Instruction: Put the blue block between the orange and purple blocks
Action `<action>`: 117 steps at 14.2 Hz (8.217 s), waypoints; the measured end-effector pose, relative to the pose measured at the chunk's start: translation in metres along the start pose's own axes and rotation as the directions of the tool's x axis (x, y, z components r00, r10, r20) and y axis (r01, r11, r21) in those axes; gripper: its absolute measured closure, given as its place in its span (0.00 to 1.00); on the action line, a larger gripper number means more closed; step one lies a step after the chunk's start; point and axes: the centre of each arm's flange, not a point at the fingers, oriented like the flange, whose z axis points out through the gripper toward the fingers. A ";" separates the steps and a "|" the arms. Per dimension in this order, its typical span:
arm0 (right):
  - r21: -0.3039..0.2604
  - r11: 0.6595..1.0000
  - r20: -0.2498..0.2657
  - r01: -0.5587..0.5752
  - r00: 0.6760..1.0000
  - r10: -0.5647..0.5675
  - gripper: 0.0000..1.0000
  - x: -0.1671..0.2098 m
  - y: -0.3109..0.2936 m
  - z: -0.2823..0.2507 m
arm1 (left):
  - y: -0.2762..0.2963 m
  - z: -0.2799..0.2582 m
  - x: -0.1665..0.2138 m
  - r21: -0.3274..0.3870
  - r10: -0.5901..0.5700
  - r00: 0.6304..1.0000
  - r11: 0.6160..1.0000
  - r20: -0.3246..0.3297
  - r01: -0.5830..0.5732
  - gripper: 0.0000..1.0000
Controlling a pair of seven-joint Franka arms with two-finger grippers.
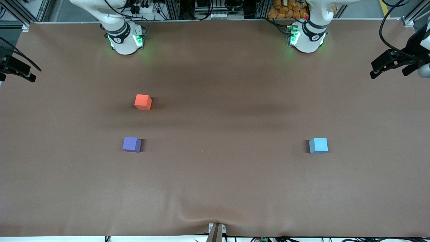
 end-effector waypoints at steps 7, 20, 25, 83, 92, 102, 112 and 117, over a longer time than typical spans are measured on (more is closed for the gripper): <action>0.000 1.000 0.000 0.000 1.000 0.000 0.00 0.000 0.000 0.000 | 0.001 0.012 0.006 0.003 0.005 1.000 1.000 0.028 -0.005 0.00; 0.000 1.000 0.002 0.000 1.000 0.000 0.00 0.001 0.000 0.001 | 0.002 0.027 0.016 0.003 0.007 0.999 1.000 0.036 -0.007 0.00; 0.000 1.000 0.002 0.000 1.000 0.000 0.00 0.001 0.000 0.001 | 0.000 0.031 0.017 0.004 0.003 0.999 1.000 0.045 -0.003 0.00; -0.004 1.000 -0.039 0.027 0.999 -0.027 0.00 0.029 -0.014 0.021 | 0.017 0.441 0.093 -0.002 0.052 0.998 0.999 -0.023 -0.052 0.00; -0.006 0.998 -0.034 0.062 0.998 -0.062 0.00 0.044 -0.035 0.039 | 0.031 0.460 0.090 0.000 0.085 0.996 0.996 0.003 -0.085 0.43; -0.008 0.998 -0.066 0.061 0.996 -0.061 0.00 0.056 -0.036 0.042 | 0.273 0.358 0.072 -0.065 0.337 0.938 0.937 -0.080 -0.342 0.47; -0.008 0.992 0.021 0.128 0.992 -0.128 0.00 0.079 -0.082 0.097 | 0.453 0.372 -0.005 -0.171 0.315 0.948 0.933 -0.039 -0.317 0.47; -0.010 0.988 0.062 0.157 0.986 -0.156 0.00 0.104 -0.102 0.152 | 0.492 0.384 -0.032 -0.174 0.338 0.941 0.925 -0.030 -0.338 0.47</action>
